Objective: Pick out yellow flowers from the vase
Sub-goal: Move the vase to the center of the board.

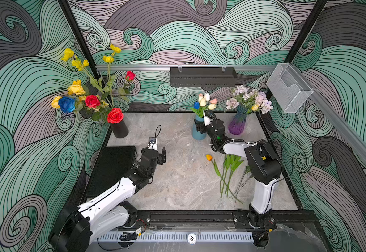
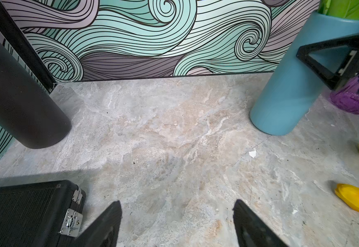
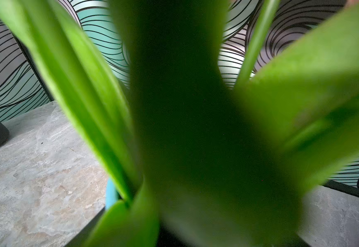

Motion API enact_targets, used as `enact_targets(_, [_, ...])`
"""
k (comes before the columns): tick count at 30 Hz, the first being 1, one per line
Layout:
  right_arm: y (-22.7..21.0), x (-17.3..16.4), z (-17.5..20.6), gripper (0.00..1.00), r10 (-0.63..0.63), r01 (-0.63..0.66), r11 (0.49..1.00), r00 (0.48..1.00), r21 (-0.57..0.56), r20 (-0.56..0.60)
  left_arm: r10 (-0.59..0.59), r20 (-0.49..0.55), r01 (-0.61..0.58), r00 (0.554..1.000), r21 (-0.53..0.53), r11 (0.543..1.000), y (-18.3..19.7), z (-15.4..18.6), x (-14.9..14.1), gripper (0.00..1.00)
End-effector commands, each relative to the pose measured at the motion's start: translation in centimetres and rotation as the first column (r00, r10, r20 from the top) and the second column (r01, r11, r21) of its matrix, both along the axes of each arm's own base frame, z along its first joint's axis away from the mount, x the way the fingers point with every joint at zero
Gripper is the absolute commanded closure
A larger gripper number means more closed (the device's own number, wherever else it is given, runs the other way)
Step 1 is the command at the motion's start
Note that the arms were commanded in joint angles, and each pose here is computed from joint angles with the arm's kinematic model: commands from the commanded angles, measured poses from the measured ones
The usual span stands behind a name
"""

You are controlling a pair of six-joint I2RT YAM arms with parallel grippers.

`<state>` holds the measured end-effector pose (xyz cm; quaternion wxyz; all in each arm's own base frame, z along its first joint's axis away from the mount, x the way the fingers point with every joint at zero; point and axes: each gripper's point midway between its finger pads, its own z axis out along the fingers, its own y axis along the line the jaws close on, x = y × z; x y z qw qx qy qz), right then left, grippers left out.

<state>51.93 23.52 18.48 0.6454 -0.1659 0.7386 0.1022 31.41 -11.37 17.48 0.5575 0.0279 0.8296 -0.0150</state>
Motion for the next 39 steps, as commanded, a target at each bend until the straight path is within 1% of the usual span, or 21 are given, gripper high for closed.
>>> enact_targets(1, [-1.5, 1.0, 1.6, 0.29, -0.041, 0.043, 0.999, 0.996, -0.017, 0.077, 0.014, 0.008, -0.015, 1.0, 0.012, 1.0, 0.3, 0.1, 0.2, 0.19])
enact_targets(15, [-8.3, 1.7, 1.3, 0.31, -0.175, 0.18, 0.982, 0.98, -0.058, 0.091, 0.015, 0.003, -0.015, 1.0, 0.019, 1.0, 0.3, 0.0, 0.3, 0.19])
enact_targets(21, [-11.8, 1.6, 0.9, 0.32, -0.245, 0.248, 0.968, 0.966, -0.036, 0.076, 0.02, 0.005, -0.02, 1.0, 0.025, 0.999, 0.4, -0.1, 0.3, 0.19])
enact_targets(24, [-12.7, 1.4, 0.9, 0.31, -0.26, 0.262, 0.965, 0.963, -0.015, 0.067, 0.023, 0.008, -0.023, 1.0, 0.024, 0.999, 0.5, 0.0, 0.3, 0.19])
enact_targets(28, [-12.6, 1.3, 0.8, 0.26, -0.248, 0.249, 0.969, 0.967, -0.003, 0.053, 0.024, 0.006, -0.024, 1.0, 0.027, 0.999, 0.5, -0.1, 0.4, 0.19])
enact_targets(35, [-12.7, 1.1, 0.7, 0.12, -0.253, 0.252, 0.968, 0.967, 0.019, 0.037, 0.026, 0.003, -0.026, 1.0, 0.032, 0.999, 0.5, -0.3, 0.4, 0.19])
enact_targets(39, [-12.9, 0.9, 0.7, 0.04, -0.267, 0.267, 0.963, 0.964, 0.048, 0.001, 0.026, 0.003, -0.026, 1.0, 0.032, 0.999, 0.5, -0.3, 0.5, 0.19])
